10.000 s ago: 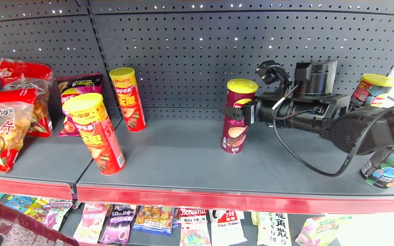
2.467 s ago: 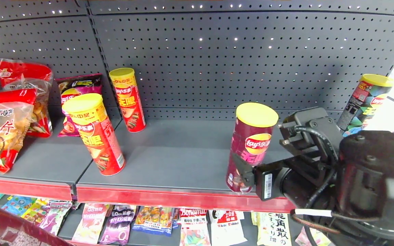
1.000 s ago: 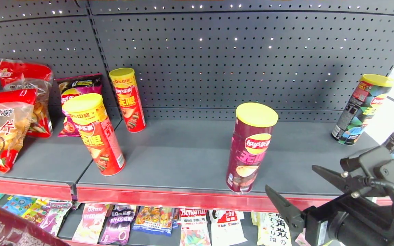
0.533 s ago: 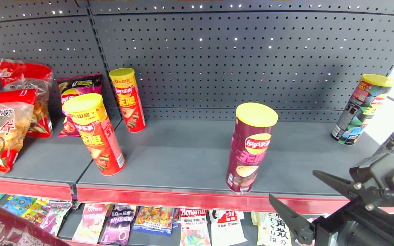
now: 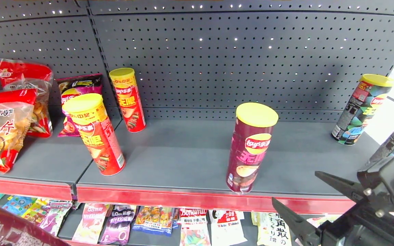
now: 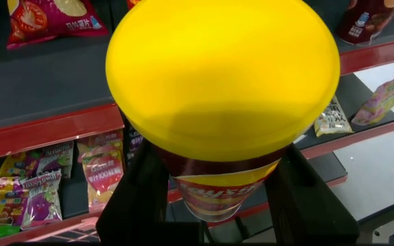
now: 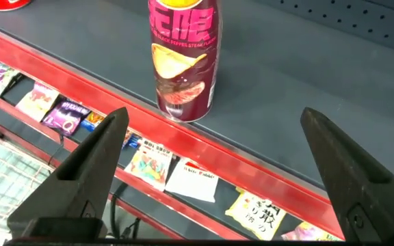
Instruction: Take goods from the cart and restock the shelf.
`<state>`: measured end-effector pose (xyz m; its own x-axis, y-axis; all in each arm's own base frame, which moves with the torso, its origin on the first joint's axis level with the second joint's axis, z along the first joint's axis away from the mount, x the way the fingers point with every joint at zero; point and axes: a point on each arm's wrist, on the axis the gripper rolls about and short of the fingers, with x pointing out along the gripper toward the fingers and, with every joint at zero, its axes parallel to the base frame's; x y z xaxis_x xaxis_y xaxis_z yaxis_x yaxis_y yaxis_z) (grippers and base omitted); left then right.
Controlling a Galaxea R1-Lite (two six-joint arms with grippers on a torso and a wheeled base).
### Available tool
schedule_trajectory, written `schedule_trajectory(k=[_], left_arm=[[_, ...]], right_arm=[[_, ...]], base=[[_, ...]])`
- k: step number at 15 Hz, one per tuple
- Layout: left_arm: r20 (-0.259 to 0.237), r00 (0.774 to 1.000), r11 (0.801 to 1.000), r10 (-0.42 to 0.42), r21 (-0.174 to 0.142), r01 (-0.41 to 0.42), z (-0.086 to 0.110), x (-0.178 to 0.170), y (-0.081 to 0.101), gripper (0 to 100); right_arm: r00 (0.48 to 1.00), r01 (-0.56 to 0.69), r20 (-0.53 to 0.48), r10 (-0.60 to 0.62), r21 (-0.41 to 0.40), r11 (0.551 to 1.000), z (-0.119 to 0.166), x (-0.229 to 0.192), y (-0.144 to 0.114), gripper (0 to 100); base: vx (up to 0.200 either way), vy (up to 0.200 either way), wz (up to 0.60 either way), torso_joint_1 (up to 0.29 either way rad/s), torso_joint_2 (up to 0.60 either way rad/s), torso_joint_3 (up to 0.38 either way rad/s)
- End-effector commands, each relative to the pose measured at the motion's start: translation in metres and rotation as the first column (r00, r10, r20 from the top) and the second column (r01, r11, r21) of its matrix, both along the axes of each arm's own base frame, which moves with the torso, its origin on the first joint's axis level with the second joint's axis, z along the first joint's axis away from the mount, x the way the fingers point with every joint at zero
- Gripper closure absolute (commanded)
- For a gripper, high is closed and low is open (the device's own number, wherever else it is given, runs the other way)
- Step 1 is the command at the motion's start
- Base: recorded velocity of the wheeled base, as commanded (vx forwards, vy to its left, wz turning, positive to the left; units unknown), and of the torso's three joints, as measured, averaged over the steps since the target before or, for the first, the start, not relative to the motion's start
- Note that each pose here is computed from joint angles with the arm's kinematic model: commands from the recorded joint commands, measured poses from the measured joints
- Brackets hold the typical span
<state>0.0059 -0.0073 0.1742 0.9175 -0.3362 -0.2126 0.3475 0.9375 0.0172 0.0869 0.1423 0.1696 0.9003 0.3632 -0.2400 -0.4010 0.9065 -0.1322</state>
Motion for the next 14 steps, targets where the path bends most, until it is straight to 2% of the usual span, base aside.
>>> schedule_trajectory(k=[1, 11, 14], left_arm=[[-0.001, 1.0, 1.0, 0.0, 0.0, 0.0, 0.0, 0.0, 0.0, 100], [0.008, 1.0, 1.0, -0.001, -0.002, 0.001, 0.001, -0.001, 0.0, 100], [0.003, 1.0, 1.0, -0.004, -0.003, 0.004, 0.001, 0.0, 0.0, 100]], right_arm=[[1.0, -0.015, 0.006, 0.015, -0.004, 1.0, -0.002, -0.005, -0.006, 0], [1.0, -0.015, 0.01, 0.015, -0.016, 1.0, -0.007, -0.01, -0.017, 0], [1.0, -0.018, 0.018, 0.018, -0.041, 0.999, -0.01, -0.013, -0.023, 0]], base=[[0.0, 0.0, 0.0, 0.0, 0.0, 0.0], [0.0, 0.0, 0.0, 0.0, 0.0, 0.0], [0.0, 0.0, 0.0, 0.0, 0.0, 0.0]])
